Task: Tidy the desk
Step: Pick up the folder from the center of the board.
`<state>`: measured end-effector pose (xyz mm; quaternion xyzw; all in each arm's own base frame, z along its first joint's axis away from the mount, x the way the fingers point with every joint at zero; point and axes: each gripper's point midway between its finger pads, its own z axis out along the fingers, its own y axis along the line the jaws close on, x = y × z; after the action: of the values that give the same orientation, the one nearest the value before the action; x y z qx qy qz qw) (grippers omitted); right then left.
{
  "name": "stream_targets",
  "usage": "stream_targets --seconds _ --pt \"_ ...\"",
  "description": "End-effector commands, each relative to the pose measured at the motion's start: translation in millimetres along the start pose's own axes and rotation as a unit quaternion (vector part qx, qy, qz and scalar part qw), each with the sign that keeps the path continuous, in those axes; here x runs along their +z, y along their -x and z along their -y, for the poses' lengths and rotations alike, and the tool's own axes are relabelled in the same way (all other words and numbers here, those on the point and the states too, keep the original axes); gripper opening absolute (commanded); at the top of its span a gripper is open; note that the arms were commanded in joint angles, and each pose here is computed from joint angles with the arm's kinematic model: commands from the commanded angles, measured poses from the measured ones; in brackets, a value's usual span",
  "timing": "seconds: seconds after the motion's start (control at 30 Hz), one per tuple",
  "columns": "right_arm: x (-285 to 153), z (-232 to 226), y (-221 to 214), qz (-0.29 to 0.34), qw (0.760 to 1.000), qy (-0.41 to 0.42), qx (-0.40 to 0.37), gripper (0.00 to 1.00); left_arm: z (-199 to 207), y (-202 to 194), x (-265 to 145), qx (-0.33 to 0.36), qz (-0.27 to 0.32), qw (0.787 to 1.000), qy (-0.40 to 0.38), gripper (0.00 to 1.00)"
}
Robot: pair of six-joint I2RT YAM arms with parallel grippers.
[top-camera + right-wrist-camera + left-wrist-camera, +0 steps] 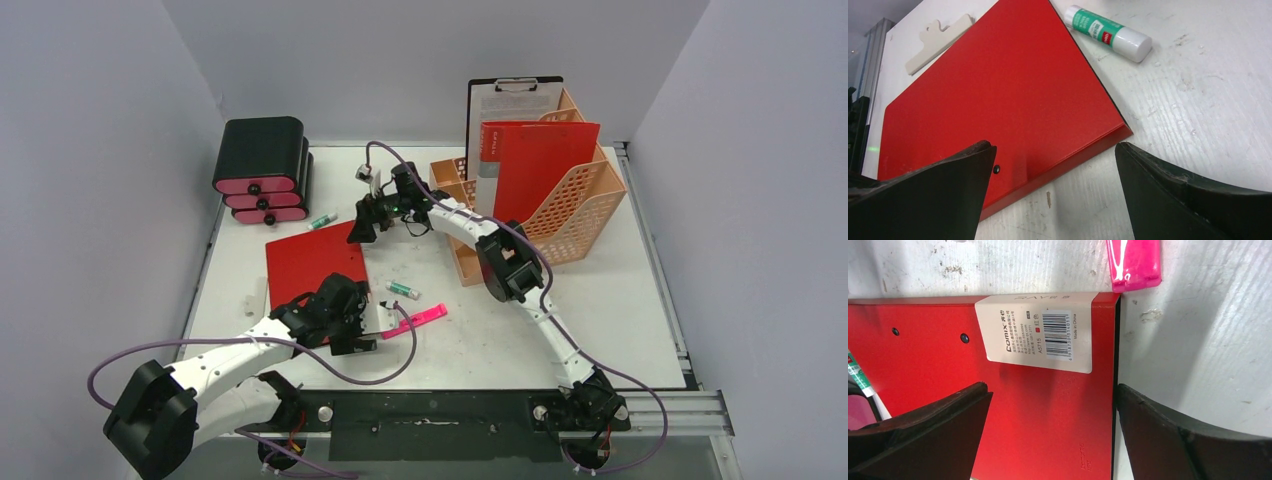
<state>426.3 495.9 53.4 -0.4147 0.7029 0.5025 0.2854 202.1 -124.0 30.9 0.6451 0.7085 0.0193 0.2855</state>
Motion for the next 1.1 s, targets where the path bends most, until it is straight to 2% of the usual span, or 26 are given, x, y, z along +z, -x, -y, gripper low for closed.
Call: stream_targets --seconds 0.0,0.1,0.17,0.33,0.37,0.47,0.6,1.07 --pt "2 -22 14 0.007 0.998 0.054 -0.036 0.95 -10 -1 -2 0.003 -0.004 1.0 0.028 0.96" --pt "4 -31 7 -0.001 0.996 0.08 -0.035 0.98 -11 0 -5 0.003 -0.003 1.0 0.03 0.97" --pt "5 -39 2 -0.007 0.994 0.101 -0.031 0.95 -12 1 -7 0.002 -0.002 1.0 0.03 1.0" --pt "4 -55 -9 -0.021 0.99 0.14 -0.018 0.89 -21 4 -14 0.0 -0.004 0.999 0.046 0.77" --pt "4 -59 -11 -0.024 0.989 0.147 -0.016 0.88 -24 4 -17 -0.001 -0.005 0.999 0.051 0.7" --pt "5 -68 -12 -0.029 0.987 0.157 -0.014 0.86 -31 7 -22 -0.001 -0.007 0.998 0.061 0.58" --pt "6 -74 -13 -0.034 0.987 0.158 -0.01 0.86 -30 8 -22 -0.003 -0.006 0.998 0.057 0.53" --pt "-8 -98 -7 -0.025 0.985 0.162 0.054 0.85 -64 8 -40 0.009 -0.04 0.99 0.134 0.16"
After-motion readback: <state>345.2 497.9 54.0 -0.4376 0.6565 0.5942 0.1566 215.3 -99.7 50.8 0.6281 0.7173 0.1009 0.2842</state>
